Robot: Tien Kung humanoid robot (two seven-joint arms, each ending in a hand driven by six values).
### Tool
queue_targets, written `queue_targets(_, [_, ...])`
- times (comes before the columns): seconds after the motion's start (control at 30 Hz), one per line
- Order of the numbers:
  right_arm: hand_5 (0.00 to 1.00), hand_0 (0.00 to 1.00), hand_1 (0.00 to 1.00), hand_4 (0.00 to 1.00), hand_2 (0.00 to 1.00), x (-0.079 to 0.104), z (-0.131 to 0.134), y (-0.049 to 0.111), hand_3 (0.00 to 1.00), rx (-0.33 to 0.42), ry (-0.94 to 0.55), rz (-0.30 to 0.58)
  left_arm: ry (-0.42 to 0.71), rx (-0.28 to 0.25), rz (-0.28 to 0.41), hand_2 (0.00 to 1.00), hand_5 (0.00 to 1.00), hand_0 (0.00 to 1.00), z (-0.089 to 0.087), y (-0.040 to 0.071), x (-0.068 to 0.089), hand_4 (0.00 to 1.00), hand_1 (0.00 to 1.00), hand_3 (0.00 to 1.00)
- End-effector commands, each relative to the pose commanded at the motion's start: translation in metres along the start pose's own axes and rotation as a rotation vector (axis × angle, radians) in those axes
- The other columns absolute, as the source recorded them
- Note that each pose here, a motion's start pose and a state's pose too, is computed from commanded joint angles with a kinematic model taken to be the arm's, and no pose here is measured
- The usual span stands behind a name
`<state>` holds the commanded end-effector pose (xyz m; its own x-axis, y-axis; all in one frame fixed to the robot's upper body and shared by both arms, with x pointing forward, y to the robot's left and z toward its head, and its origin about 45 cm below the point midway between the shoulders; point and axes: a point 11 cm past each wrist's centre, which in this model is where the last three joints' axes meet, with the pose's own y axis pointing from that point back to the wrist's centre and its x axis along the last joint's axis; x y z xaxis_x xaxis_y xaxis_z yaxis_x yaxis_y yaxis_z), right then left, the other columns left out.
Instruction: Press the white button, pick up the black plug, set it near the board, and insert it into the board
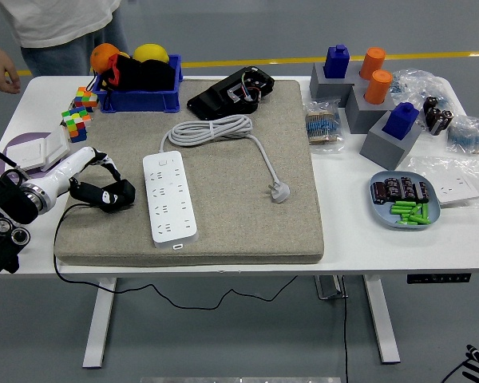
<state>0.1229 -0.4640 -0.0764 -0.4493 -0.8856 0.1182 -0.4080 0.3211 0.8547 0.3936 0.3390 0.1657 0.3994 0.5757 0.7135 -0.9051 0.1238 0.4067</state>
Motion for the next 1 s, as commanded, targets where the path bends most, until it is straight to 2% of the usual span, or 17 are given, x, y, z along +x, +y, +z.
queue_targets(0.13, [0.478,0.800,0.724,0.732,0.699,-0.001,-0.001,0.000,0.649,-0.002,0.003,0.001,0.001,0.007,-0.004,0.658,0.002,0.883,-0.001,0.001,-0.001,0.957,0.833,0.431])
queue_targets(0.43, [0.478,0.800,0.724,0.733,0.699,-0.012,-0.021,-0.004,0.649,0.030,0.042,-0.022,0.017,-0.004,0.043,0.663,0.002,0.884,0.000,0.014,0.013,0.961,0.836,0.435])
queue_targets(1.0, [0.477,0.799,0.723,0.735,0.699,-0.009,-0.017,-0.003,0.648,0.016,0.060,-0.020,0.009,-0.018,0.068,0.670,0.002,0.883,0.003,0.019,0.022,0.964,0.842,0.439])
